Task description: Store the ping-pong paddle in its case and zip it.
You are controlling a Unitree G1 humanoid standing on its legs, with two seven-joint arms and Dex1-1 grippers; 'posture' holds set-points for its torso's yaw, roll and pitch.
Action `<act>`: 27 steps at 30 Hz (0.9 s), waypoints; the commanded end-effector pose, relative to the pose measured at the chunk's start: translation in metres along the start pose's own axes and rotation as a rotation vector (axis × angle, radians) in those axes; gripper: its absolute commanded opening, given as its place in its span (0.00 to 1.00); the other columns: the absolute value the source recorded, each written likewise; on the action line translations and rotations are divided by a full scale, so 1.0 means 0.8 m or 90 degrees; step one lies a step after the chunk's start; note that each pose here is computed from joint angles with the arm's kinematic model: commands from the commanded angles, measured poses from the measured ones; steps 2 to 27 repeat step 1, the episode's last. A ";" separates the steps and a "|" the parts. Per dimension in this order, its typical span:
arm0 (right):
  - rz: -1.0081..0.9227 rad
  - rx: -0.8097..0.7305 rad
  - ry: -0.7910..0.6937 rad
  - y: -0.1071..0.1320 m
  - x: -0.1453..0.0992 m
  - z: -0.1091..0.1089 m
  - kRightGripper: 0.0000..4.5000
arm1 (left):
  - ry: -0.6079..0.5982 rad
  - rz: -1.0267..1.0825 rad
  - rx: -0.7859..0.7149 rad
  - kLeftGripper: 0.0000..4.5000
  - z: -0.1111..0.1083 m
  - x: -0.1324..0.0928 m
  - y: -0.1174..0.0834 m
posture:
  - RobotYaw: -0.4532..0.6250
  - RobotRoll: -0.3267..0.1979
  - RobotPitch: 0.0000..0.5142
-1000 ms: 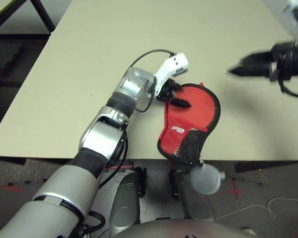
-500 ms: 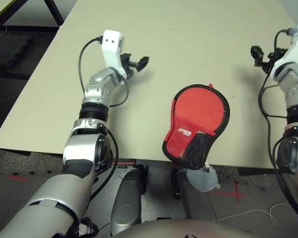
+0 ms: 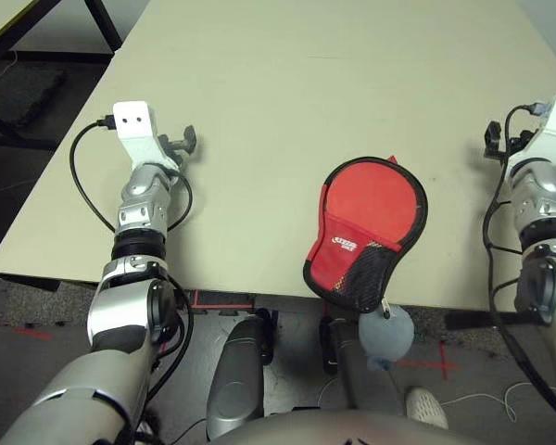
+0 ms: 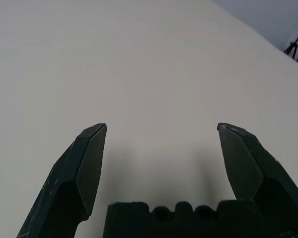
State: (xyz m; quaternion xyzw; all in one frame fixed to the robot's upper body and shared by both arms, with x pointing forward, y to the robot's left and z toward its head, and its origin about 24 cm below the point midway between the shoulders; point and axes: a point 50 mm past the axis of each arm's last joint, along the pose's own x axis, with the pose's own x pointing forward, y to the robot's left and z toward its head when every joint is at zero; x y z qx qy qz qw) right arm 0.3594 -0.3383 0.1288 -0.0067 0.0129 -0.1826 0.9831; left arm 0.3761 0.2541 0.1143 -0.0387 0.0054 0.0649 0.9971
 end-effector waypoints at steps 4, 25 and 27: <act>0.003 -0.012 0.028 -0.007 -0.007 -0.020 0.99 | -0.003 0.016 -0.010 1.00 -0.004 -0.004 0.004 | 0.42 0.62 0.44; 0.003 -0.012 0.028 -0.007 -0.007 -0.020 0.99 | -0.003 0.016 -0.010 1.00 -0.004 -0.004 0.004 | 0.42 0.62 0.44; 0.003 -0.012 0.028 -0.007 -0.007 -0.020 0.99 | -0.003 0.016 -0.010 1.00 -0.004 -0.004 0.004 | 0.42 0.62 0.44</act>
